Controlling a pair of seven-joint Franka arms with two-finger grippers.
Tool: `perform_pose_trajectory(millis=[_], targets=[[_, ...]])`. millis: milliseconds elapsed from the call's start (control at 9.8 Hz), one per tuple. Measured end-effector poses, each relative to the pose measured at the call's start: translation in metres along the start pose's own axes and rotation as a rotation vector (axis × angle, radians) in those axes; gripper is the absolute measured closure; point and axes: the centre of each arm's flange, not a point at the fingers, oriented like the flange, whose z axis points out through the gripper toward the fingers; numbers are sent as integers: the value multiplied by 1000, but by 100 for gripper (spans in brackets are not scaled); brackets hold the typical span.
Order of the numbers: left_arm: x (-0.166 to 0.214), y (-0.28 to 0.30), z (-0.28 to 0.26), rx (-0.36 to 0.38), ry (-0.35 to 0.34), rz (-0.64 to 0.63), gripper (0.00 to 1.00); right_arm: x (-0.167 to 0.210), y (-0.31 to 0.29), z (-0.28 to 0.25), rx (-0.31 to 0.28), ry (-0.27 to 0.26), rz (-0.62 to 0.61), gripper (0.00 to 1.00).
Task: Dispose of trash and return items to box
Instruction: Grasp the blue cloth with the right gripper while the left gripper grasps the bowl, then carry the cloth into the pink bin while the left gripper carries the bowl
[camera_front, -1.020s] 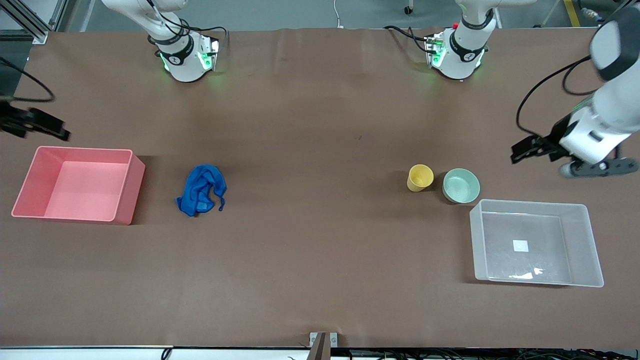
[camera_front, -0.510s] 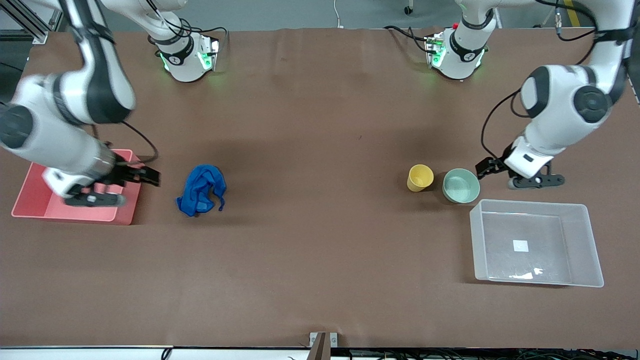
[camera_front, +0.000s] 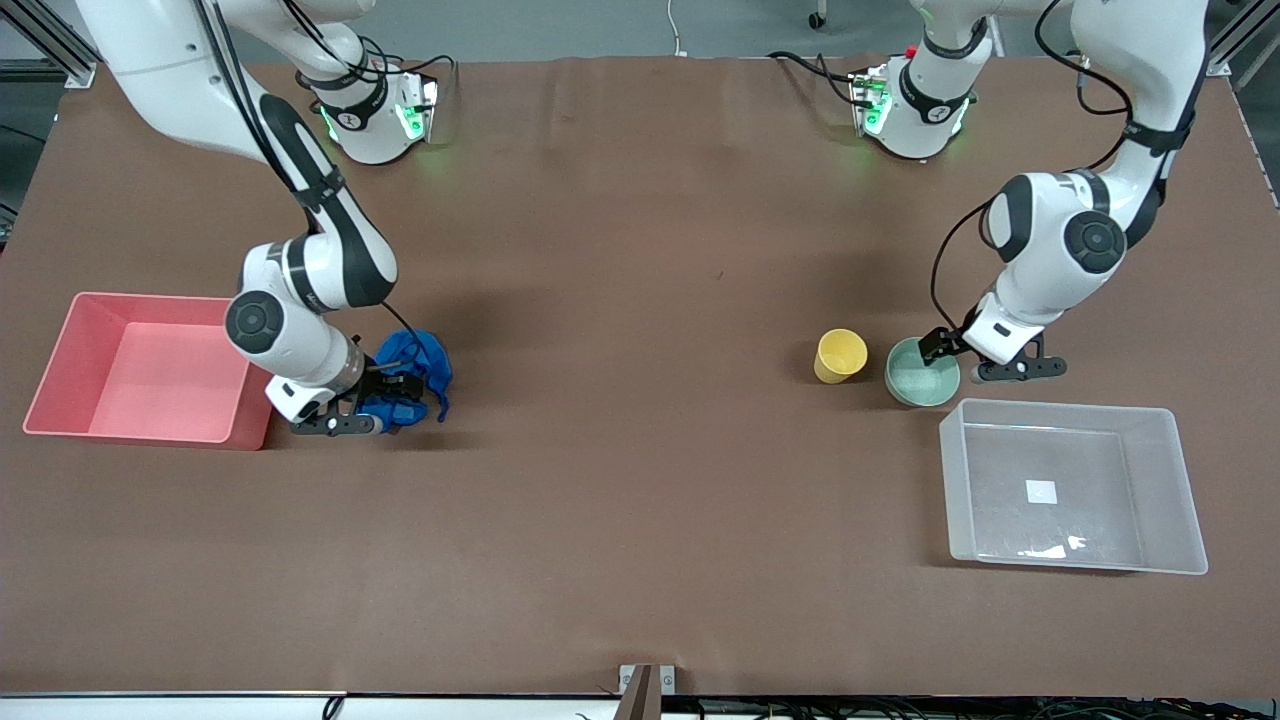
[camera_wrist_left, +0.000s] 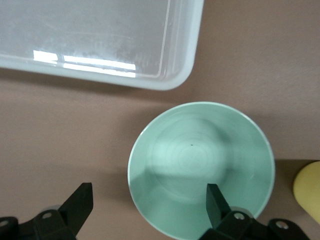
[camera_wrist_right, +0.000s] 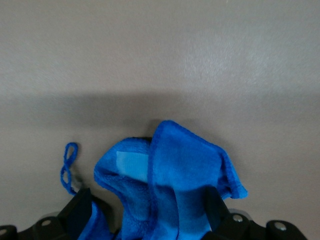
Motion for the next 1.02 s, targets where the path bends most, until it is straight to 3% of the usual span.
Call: perform_pose_trajectory(millis=[102, 204, 714, 816, 1020], targets=[[-2, -1, 12, 1, -7, -1, 4, -1, 0, 1, -1, -2, 0, 0], [-3, -1, 20, 1, -10, -2, 15, -2, 1, 2, -2, -6, 0, 0], [1, -4, 21, 0, 5, 26, 89, -8, 6, 9, -7, -25, 5, 0], [4, -3, 12, -2, 22, 29, 94, -10, 6, 13, -8, -33, 5, 2], [5, -6, -34, 4, -43, 26, 96, -14, 7, 18, -10, -44, 7, 32]])
